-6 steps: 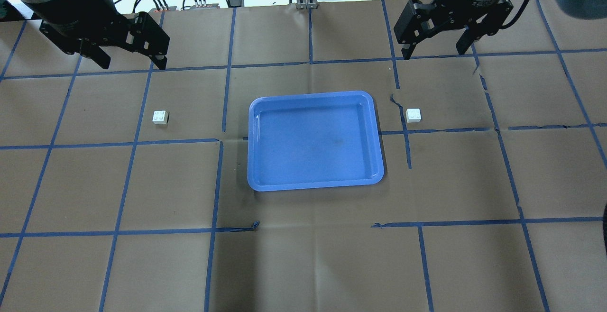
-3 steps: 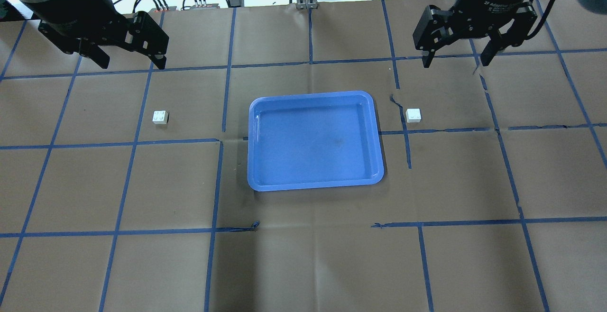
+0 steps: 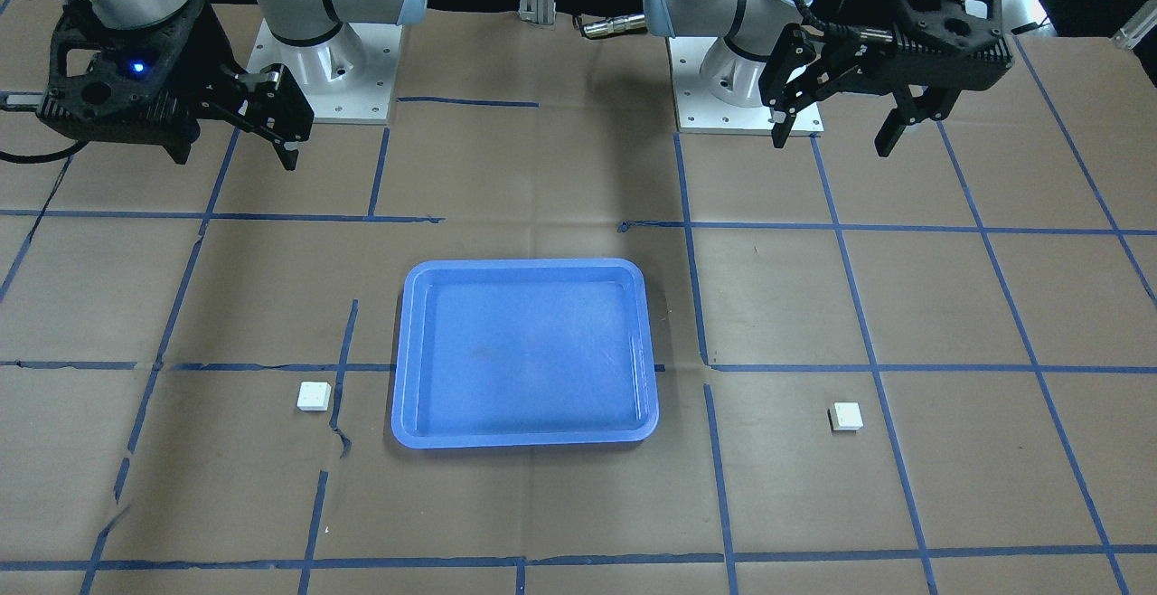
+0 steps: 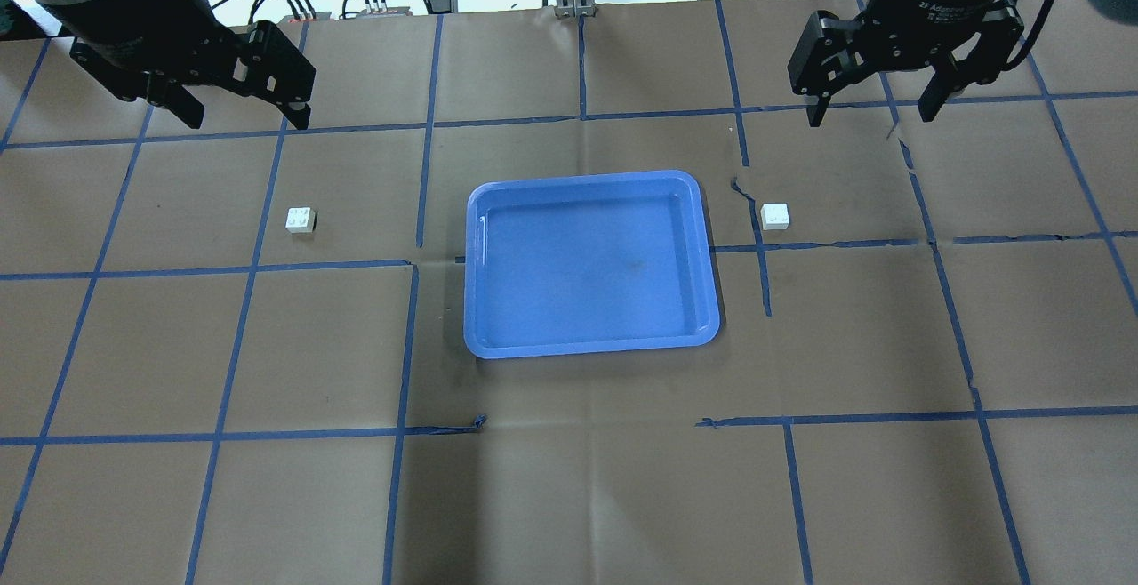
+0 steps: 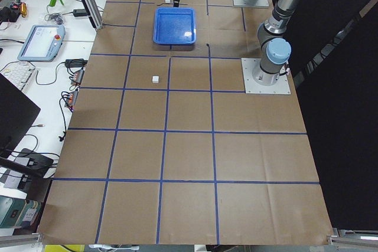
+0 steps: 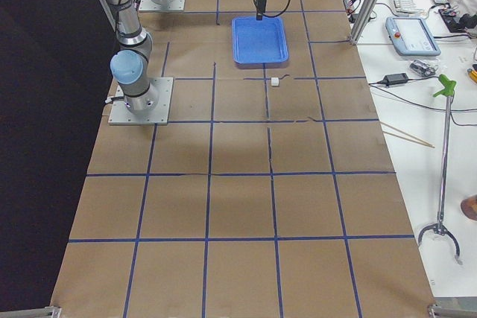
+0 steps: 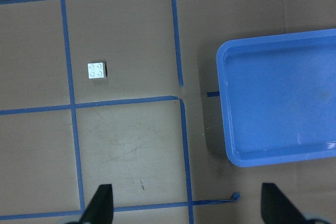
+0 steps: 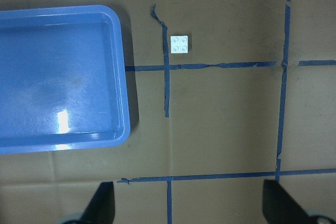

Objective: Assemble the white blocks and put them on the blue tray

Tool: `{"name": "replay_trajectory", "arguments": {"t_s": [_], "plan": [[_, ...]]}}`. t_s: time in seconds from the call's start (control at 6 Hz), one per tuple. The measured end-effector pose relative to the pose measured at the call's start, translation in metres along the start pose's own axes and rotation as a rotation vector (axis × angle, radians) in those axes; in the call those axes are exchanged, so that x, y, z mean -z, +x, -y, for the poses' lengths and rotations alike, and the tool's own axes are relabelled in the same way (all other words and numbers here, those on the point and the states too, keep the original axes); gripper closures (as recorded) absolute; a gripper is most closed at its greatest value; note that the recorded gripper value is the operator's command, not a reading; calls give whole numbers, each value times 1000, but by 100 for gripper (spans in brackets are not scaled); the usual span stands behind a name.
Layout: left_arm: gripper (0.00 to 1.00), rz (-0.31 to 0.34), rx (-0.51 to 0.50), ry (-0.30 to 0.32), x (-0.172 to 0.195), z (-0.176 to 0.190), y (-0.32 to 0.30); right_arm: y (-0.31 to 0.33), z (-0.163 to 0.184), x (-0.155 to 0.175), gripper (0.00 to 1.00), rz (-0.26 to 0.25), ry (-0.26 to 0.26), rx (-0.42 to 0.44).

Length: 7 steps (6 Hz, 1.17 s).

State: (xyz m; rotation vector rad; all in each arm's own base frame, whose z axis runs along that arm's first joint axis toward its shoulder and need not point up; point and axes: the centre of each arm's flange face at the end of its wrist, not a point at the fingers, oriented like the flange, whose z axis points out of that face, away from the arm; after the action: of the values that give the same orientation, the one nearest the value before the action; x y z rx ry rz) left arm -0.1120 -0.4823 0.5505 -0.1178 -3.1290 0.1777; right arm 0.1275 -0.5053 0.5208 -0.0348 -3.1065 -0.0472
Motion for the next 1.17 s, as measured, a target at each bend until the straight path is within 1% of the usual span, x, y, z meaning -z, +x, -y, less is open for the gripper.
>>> {"name": "replay_trajectory", "arguments": {"t_s": [1.17], "plan": [[1, -8, 2, 1, 0, 0, 0, -1, 0, 6, 0, 8, 13, 1]]}}
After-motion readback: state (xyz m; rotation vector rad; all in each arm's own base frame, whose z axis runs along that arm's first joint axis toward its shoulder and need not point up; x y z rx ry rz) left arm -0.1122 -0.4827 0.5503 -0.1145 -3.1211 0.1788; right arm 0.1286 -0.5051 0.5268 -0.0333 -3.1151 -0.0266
